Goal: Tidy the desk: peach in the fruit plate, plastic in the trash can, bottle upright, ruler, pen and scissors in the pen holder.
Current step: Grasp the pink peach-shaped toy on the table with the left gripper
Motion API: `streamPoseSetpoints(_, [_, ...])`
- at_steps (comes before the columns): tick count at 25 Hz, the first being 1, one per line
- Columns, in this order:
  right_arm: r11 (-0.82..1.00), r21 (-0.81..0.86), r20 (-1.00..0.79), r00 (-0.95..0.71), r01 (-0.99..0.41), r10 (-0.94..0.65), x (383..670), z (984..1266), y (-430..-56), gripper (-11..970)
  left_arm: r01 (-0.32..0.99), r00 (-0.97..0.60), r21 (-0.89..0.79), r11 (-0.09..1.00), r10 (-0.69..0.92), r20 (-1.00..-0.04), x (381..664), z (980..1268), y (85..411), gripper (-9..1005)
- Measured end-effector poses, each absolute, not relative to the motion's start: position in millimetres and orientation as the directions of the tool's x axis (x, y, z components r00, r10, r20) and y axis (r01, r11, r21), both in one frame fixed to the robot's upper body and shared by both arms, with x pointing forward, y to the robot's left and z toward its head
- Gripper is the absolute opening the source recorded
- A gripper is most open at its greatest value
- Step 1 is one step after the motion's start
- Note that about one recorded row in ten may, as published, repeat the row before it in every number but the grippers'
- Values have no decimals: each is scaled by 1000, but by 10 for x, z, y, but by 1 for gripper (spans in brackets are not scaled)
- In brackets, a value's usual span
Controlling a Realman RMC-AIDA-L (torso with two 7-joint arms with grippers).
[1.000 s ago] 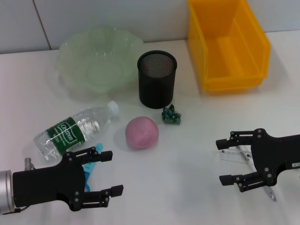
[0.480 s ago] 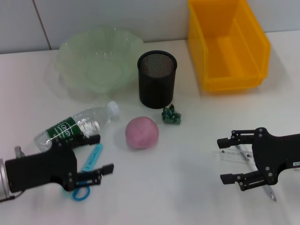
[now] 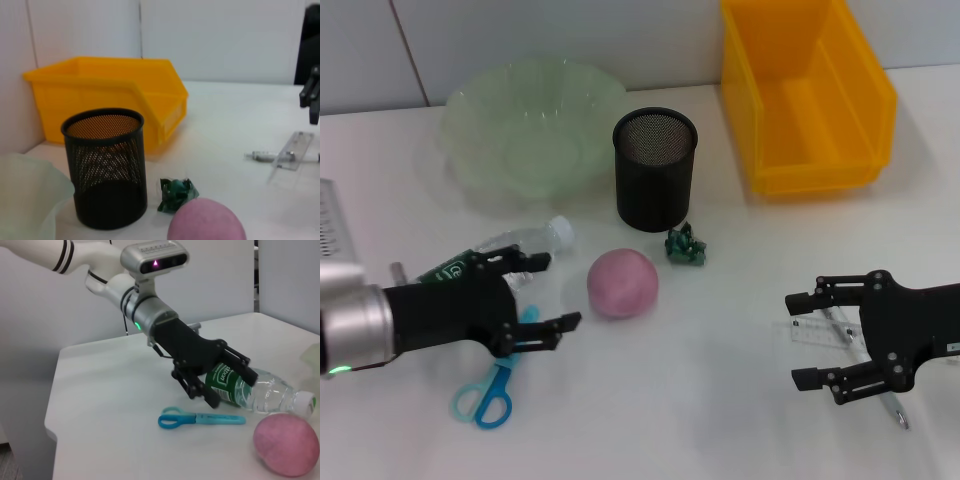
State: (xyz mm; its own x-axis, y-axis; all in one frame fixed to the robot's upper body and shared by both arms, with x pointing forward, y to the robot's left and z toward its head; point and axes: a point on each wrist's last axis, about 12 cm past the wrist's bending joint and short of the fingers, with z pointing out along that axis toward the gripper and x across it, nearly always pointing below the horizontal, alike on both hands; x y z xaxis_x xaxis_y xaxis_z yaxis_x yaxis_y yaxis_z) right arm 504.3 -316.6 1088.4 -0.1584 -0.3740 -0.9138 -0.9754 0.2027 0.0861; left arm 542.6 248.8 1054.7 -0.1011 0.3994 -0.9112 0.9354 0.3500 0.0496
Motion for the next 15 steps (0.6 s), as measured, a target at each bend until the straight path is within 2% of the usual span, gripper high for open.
streamPoseSetpoints(6, [207,89,-912,-163,-974,-377,5041,10890,-3177,826,948,-87,58,314,431,-898,5519,10545,2309,833])
streamPoseSetpoints(14, [210,91,-911,-167,-973,-378,5029,10883,-3184,825,948,-84,61,312,434,-897,5553,10552,2273,833])
streamPoseSetpoints(15, [210,91,-911,-167,-973,-378,5028,10883,-3185,825,945,-70,77,319,424,-903,5640,10604,2208,833])
